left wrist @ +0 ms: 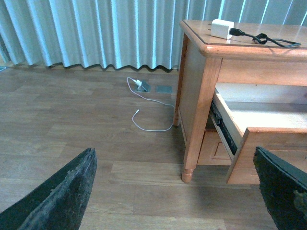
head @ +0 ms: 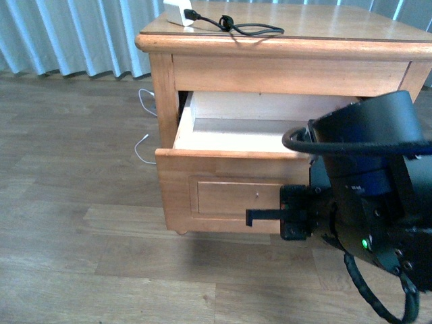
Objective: Put charger into drawer
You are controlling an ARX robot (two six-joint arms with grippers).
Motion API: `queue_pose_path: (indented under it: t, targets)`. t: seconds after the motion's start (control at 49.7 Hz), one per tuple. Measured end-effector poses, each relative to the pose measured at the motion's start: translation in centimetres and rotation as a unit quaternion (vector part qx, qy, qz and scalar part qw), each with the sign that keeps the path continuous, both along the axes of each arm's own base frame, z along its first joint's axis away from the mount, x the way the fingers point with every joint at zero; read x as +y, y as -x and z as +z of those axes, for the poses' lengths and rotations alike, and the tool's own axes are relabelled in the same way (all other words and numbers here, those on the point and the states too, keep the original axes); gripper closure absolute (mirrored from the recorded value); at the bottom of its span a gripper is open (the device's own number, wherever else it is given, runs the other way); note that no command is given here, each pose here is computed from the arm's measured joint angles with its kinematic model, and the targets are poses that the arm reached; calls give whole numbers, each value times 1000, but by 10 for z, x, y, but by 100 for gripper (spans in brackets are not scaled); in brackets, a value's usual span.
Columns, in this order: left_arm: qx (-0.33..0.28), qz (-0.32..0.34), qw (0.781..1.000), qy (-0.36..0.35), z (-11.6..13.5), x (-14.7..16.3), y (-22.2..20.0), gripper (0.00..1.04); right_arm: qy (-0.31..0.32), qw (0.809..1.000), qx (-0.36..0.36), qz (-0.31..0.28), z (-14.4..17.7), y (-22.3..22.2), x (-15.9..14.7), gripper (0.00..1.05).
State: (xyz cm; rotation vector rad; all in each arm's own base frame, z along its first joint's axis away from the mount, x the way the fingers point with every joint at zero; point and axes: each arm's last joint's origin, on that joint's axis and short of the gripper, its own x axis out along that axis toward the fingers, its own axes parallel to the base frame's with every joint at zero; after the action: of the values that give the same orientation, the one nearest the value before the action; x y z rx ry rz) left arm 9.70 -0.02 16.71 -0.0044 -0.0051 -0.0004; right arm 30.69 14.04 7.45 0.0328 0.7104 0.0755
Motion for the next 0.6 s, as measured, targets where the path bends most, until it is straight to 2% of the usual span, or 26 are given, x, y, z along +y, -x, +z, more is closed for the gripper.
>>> queue_pose_path:
  t: [0.081, 0.322, 0.363, 0.544, 0.604]
  targets:
    - [0, 0, 1000, 0, 0, 0, 0, 6, 2, 1000, -1, 0, 0, 6, -1, 81]
    - [0, 0, 1000, 0, 0, 0, 0, 6, -1, 1000, 16, -5, 3, 21, -11, 44]
    - [0, 0, 1000, 0, 0, 0, 0, 6, -8, 1000, 10, -4, 14, 25, -15, 35]
    - [0, 0, 1000, 0, 0, 0, 0, 6, -39, 998, -42, -8, 61, 39, -32, 8]
    - [0, 0, 1000, 0, 0, 0, 0, 6, -50, 997, -59, -11, 76, 45, -40, 7]
